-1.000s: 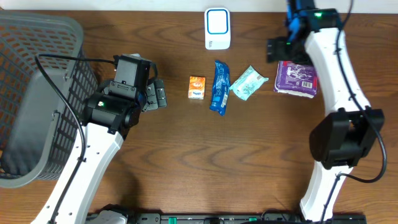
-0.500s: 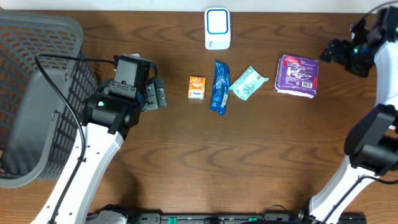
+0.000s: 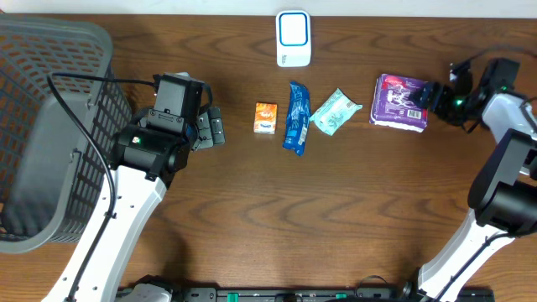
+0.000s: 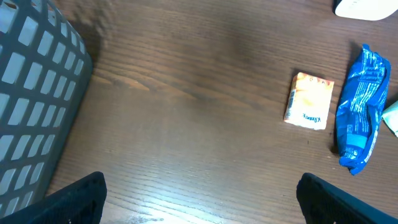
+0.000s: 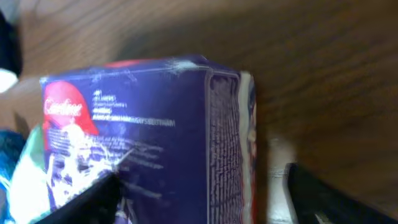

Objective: Scan the item barcode

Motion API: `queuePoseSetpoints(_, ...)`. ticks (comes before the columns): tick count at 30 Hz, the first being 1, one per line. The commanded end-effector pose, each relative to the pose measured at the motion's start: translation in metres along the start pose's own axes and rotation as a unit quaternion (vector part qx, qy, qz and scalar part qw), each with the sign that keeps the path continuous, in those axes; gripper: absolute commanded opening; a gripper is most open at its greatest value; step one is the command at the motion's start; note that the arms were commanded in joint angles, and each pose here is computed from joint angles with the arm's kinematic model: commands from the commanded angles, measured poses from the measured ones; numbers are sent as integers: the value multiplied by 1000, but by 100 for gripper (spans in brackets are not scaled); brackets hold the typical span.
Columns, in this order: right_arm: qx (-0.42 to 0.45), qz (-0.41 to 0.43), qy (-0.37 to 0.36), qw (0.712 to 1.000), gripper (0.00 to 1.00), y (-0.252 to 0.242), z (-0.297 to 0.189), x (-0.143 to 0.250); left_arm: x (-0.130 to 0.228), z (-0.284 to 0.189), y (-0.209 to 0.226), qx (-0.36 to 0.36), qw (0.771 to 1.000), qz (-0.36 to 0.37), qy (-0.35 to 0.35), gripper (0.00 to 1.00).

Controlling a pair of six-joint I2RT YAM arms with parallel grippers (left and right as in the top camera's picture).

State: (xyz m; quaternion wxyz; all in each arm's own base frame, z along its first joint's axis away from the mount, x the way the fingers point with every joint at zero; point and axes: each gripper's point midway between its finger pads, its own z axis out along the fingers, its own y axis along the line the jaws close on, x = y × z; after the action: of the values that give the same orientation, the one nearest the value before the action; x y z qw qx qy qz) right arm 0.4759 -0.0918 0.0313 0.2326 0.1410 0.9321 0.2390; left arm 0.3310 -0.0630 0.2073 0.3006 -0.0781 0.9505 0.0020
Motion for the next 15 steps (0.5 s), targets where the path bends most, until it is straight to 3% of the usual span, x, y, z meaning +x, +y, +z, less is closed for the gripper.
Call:
queuePoseSetpoints(1,-21,31,16,999,64,2,12,18,-1,0,1,-3,1000,9,-1,98)
queuePoseSetpoints(3,-21,35,22,999,54,1,12,22,-1,0,1,-3,1000,9,-1,98)
queuePoseSetpoints(7,-20,42,33,998,1,2,11,27,-1,0,1,-3,1000,9,-1,98)
queuePoseSetpoints(12,-10,36,34,999,1,11,-7,13,-1,0,1,-3,1000,9,-1,98)
queuePoseSetpoints(15,40,27,22,999,1,12,-33,-4,-1,0,1,-3,1000,9,-1,98)
